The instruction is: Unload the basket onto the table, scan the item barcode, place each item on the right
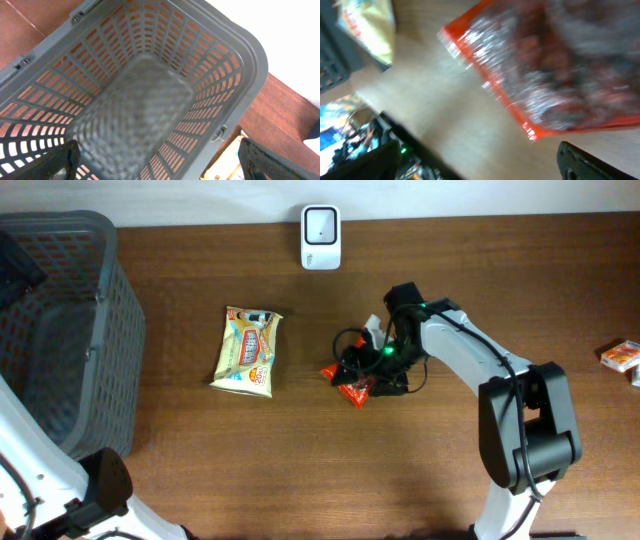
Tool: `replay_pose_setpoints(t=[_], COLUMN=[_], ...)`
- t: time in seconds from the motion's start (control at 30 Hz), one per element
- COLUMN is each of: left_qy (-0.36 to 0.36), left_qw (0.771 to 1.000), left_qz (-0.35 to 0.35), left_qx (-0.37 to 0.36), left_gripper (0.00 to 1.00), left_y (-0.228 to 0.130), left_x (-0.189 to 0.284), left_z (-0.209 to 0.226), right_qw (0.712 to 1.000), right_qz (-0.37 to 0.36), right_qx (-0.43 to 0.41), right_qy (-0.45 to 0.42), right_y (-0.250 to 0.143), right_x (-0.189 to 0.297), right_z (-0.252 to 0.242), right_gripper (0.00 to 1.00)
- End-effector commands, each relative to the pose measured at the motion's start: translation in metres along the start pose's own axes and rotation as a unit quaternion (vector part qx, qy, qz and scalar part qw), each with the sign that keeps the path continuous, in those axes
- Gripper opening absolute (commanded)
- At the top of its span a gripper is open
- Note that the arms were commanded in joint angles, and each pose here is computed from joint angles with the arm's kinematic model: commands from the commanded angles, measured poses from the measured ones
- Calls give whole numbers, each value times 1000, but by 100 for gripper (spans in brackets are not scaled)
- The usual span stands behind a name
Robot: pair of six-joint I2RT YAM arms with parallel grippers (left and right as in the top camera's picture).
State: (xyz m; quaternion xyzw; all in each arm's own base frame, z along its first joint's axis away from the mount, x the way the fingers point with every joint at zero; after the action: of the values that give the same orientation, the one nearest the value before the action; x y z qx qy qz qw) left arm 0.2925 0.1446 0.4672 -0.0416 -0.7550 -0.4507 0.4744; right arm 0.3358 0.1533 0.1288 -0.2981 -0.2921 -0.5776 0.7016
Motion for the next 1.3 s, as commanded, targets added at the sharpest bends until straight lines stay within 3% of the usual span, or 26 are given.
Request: replay_pose_setpoints(t=[0.0,0.07,0.13,0.33,0.5,0.6,0.83,0.87,0.9,1.0,1.07,1.27], left_qy=[-2,-2,-2,-2,-2,-2,-2,-2,-2,-2,-2,-2], left_qw=[1000,1000,1000,1000,1000,1000,1000,1000,1000,1000,1000,1000], left_qz=[-11,-11,-11,-11,-11,-11,-11,-11,-11,-11,-11,-11], left_qx=[3,3,3,3,3,3,3,3,3,3,3,3], left_gripper=[99,99,99,99,99,99,99,99,99,99,99,99], left_y=[0,0,0,0,0,0,0,0,0,0,0,0], left_x=[8,8,8,8,8,8,8,8,8,8,8,8], left_z=[2,2,2,2,1,2,2,2,2,2,2,1], right_qw=[998,991,972,975,976,975,940,938,936,938,943,956], right_qz=[-51,-100,-137,-119,-87,-78,-168,-182,-196,-217,-211,-119], right_qx=[28,13,-75,-90,-52,64,75,78,81,61,56,12], right_qy=[-7,-87,-173,-166,-193,-199,-287,-285,-283,-263,-253,-269], right_y=[22,37,40,35,23,27,60,64,68,78,83,62], right_x=[30,53,73,65,24,18,62,64,65,57,44,25], right_z=[11,-6,-38,-50,-39,-29,-32,-32,-33,-36,-44,-66], right_gripper=[99,99,99,99,99,99,99,86,67,47,28,17])
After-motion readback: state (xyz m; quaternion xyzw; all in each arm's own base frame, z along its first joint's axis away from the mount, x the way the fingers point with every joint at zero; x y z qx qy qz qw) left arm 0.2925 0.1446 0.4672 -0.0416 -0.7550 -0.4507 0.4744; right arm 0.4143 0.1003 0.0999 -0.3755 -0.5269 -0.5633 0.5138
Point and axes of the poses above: each gripper's point midway between its finger pads, its own x axis back along the fingers, its own z axis along the line the jaws close on, y = z × x, the point moved 9 cm from there along x, back along the fingers, and after that the axes turned 5 degrees about x, right-handed, at the moved point
